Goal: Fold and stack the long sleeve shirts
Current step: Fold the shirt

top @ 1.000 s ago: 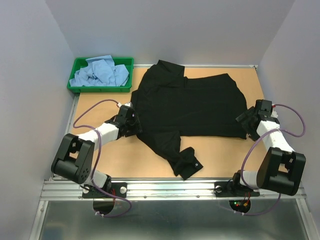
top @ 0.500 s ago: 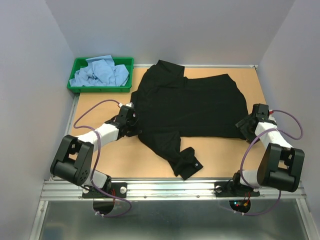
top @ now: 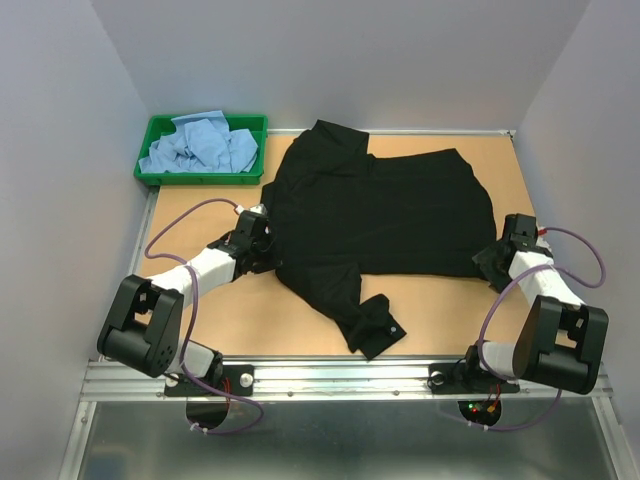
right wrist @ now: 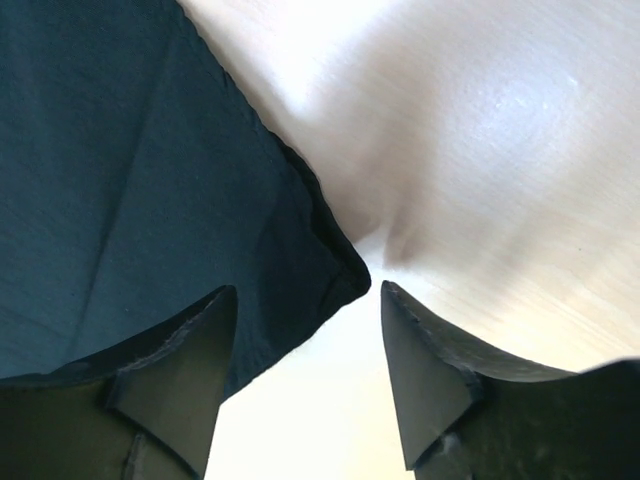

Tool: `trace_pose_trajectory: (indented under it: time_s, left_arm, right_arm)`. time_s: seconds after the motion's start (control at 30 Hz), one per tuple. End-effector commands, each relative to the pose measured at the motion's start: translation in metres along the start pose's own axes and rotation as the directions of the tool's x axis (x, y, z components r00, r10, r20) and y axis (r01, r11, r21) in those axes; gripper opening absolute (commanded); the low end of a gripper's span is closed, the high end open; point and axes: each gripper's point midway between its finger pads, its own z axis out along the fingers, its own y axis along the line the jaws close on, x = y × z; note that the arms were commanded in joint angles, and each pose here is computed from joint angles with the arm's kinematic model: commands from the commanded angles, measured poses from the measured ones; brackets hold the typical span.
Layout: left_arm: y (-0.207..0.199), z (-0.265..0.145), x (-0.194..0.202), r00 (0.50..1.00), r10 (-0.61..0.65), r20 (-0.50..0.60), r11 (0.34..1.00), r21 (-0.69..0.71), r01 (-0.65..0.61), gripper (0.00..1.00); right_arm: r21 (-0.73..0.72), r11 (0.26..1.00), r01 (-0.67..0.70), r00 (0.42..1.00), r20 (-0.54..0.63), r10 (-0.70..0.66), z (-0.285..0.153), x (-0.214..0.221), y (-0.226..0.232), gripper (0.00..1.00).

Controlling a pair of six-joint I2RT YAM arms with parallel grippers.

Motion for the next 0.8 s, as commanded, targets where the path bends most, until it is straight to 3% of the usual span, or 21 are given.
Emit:
trace_pose_trajectory:
  time_s: [0.0,0.27,0.43,0.47,0.57,0.77]
  left_arm:
    - [0.0,-0.007,-0.001,1.0,0.023,0.012,1.0,0.001,-0.023,0.0]
    - [0.002,-0.008,0.0,1.0,0.029,0.01,1.0,-0.002,-0.029,0.0]
    - [0.0,-0.012,-0.005,0.999,0.032,0.024,0.999,-0.004,-0.032,0.0]
    - [0.002,-0.013,-0.007,0.999,0.034,0.03,0.999,-0.016,-0.033,0.0]
    - [0.002,-0.018,-0.014,0.998,0.042,0.043,0.999,-0.025,-0.041,0.0]
    - [0.001,-0.031,-0.043,0.993,0.061,0.105,0.997,-0.055,-0.056,0.0]
  right_arm:
    - [0.014,0.999,-0.033,0.999,0.009,0.033,0.0,-0.002,-0.002,0.62]
    - [0.024,0.999,-0.049,0.998,-0.024,0.049,0.005,0.004,-0.001,0.46]
    - [0.031,0.999,-0.037,0.999,0.019,0.037,0.002,-0.008,-0.001,0.25]
    - [0.03,0.999,-0.033,0.999,0.028,0.032,0.0,-0.01,0.0,0.15]
    - [0.017,1.0,-0.025,0.997,0.07,0.024,-0.007,-0.024,0.005,0.01]
    - [-0.025,1.0,-0.001,0.987,0.159,0.005,-0.027,-0.063,0.026,0.01]
